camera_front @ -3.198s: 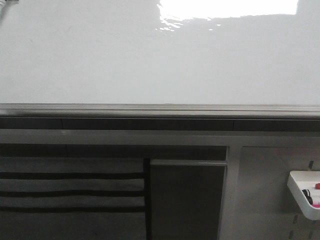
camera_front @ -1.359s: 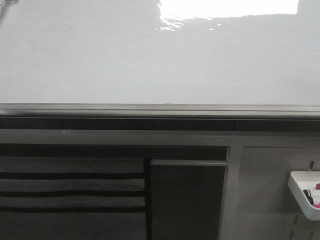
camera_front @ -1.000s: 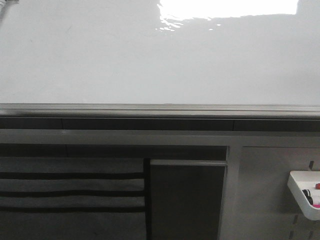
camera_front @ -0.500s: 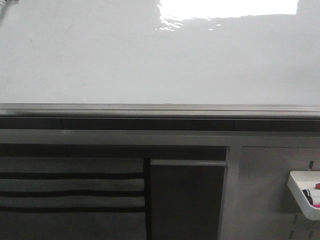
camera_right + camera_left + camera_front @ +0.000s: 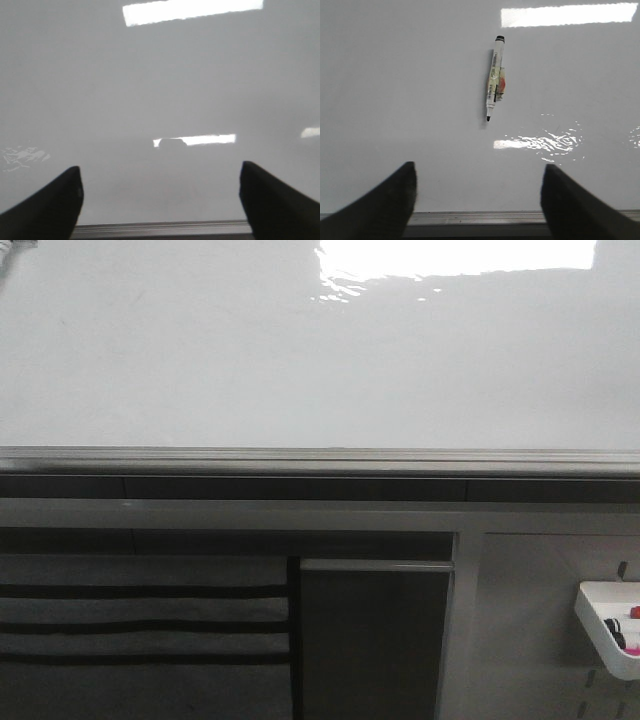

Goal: Write number 3 on whiteboard

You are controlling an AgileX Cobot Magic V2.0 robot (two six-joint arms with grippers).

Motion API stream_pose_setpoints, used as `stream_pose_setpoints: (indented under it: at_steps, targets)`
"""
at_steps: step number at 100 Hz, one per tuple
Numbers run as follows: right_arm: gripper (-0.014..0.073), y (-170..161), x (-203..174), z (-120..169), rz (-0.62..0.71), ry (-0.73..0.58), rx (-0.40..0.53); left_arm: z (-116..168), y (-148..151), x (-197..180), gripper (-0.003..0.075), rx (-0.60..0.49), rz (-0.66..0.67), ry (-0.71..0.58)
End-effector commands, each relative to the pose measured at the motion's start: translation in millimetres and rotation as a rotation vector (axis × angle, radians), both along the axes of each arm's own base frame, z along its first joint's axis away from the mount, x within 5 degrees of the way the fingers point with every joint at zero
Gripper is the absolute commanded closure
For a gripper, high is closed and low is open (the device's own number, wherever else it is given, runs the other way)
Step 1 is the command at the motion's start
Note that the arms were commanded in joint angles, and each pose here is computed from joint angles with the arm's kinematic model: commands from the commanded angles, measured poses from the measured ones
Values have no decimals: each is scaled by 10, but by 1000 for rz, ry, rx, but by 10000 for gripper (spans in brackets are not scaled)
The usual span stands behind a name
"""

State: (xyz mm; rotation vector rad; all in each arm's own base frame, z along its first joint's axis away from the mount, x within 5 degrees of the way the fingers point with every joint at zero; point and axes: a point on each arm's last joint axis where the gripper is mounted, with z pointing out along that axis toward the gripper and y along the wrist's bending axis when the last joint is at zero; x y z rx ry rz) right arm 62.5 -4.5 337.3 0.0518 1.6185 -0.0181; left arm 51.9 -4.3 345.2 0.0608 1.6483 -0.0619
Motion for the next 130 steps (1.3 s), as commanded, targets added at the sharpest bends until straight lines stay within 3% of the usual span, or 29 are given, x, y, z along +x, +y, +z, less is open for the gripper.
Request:
stream_pose_setpoints:
  at_steps: [1, 60, 72, 84, 99, 130]
  targets:
    - [-70, 4, 6, 180, 3, -101, -33, 170, -3, 6, 106, -34, 0, -99]
    - [-70, 7, 11, 186, 6, -108, -30, 172, -5, 6, 220, -41, -3, -101]
    - [-70, -1, 60, 194, -3, -46, -26, 161, -9, 91, 250, 19, -3, -65]
    - [-70, 8, 162, 248, 9, 45, -39, 148, -27, 345, 280, 75, -11, 58]
    - [-70, 139, 344, 301, 148, 128, -77, 183, -66, 762, 305, 98, -27, 170]
    - [-70, 438, 632, 228, 356, 196, -98, 184, -224, 1774, 345, 132, -67, 269]
